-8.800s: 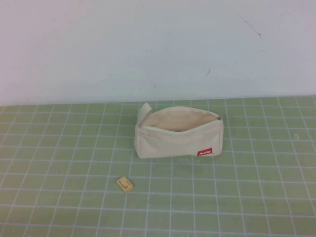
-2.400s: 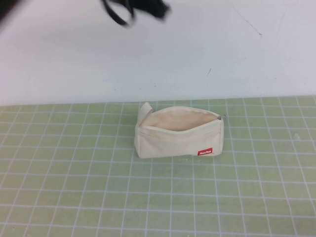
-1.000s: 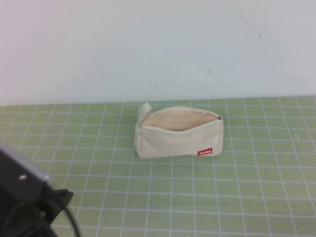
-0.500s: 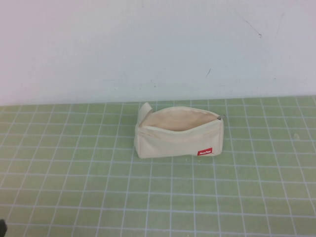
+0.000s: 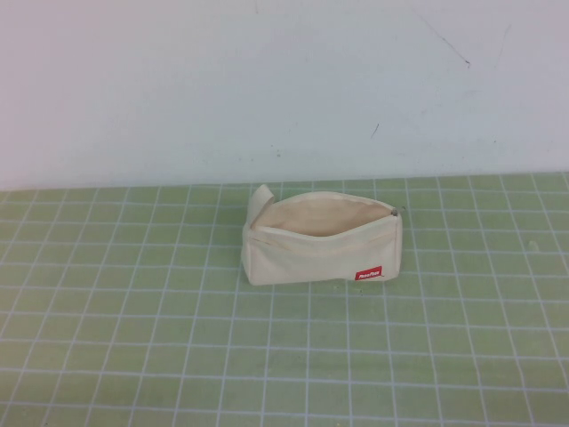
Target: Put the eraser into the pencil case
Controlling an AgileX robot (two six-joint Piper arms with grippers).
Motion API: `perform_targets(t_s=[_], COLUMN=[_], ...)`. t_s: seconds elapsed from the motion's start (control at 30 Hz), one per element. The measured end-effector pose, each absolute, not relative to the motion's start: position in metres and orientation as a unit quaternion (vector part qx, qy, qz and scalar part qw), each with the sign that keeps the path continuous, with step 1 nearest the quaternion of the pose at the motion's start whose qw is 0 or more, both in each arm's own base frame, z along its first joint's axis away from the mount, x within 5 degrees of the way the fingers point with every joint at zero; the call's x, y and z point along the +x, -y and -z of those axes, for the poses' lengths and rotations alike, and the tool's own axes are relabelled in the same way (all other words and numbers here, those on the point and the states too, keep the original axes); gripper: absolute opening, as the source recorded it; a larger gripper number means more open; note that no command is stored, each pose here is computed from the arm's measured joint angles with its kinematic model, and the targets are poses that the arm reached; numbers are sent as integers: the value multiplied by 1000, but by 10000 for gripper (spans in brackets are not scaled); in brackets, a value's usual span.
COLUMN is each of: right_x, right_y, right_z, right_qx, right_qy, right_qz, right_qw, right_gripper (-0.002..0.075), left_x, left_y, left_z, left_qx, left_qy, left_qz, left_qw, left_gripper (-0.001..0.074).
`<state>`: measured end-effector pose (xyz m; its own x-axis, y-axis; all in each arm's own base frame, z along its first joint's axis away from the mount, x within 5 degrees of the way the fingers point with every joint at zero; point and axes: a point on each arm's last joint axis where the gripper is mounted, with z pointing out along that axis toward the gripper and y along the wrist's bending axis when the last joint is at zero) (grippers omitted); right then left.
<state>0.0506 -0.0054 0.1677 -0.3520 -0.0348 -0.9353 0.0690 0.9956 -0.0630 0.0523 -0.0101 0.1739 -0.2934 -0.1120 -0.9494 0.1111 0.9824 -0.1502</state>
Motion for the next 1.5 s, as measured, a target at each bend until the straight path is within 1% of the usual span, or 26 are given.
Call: perform_targets(t_s=[0.4,0.7,1.5], right_x=[51,51,51], right_y=[5,5,5], right_z=[-168,-168,-168], right_qx=[10,10,10], right_qy=[-820,-820,-820], right_qz=[46,46,46], right_qw=[570,570,570], right_gripper=[-1,-1,-1], left_x=[52,52,52], left_y=[10,9,6], left_z=[-174,-174,-173], left_qx=[-1,-24,-5], left_qy=[-801,-801,-803], left_qz=[95,104,70], left_qw=[592,589,592], left_gripper=[0,0,0])
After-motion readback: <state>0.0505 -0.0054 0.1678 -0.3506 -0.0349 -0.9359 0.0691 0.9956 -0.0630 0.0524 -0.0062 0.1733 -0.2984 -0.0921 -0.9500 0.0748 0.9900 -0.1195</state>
